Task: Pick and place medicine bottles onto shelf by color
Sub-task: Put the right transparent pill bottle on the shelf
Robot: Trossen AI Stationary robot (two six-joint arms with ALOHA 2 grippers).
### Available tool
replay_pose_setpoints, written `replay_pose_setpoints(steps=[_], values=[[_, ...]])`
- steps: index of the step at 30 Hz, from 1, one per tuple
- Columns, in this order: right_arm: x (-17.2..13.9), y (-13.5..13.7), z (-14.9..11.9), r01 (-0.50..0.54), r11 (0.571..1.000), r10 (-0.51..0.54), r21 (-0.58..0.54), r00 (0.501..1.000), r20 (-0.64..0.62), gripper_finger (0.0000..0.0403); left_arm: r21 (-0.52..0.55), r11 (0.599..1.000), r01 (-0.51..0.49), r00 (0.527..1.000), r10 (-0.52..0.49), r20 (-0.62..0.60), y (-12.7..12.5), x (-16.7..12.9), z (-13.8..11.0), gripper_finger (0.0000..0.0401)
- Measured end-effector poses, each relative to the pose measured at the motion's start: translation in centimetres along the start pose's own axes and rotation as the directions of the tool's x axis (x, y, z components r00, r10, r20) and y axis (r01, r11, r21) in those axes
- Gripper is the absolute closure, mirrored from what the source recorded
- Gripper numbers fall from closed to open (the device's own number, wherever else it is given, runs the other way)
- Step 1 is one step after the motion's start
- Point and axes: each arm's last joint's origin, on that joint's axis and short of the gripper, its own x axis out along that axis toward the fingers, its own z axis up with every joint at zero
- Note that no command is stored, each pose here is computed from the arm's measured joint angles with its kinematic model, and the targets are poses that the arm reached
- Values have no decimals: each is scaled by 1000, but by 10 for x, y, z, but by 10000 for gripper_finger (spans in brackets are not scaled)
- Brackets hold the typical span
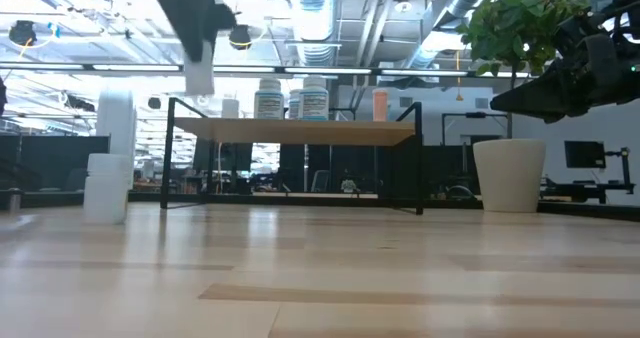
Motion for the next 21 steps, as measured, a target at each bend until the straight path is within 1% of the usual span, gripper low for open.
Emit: replay_pose_setpoints(steps=[4, 7, 10, 13, 16, 21], values=[[0, 0, 0, 0, 1000, 0, 0, 1000, 0, 294, -46, 994, -102, 995, 102, 4, 44, -35, -3, 289], [0, 0, 0, 0, 1000, 0, 0, 1000, 0, 294, -84, 988, -130, 991, 131, 9, 75, -45, -1, 294], [0, 0, 0, 0, 1000, 0, 0, 1000, 0, 294, -113, 985, -131, 991, 129, -24, 101, -42, -2, 289], [0, 0, 0, 0, 1000, 0, 0, 1000, 0, 294, -143, 985, -95, 994, 87, -61, 123, -33, -6, 278], [0, 0, 0, 0, 1000, 0, 0, 1000, 0, 294, -155, 985, -72, 994, 59, -90, 139, -23, -7, 277], [0, 0, 0, 0, 1000, 0, 0, 1000, 0, 294, -163, 986, -27, 993, 7, -119, 156, -8, -8, 287]])
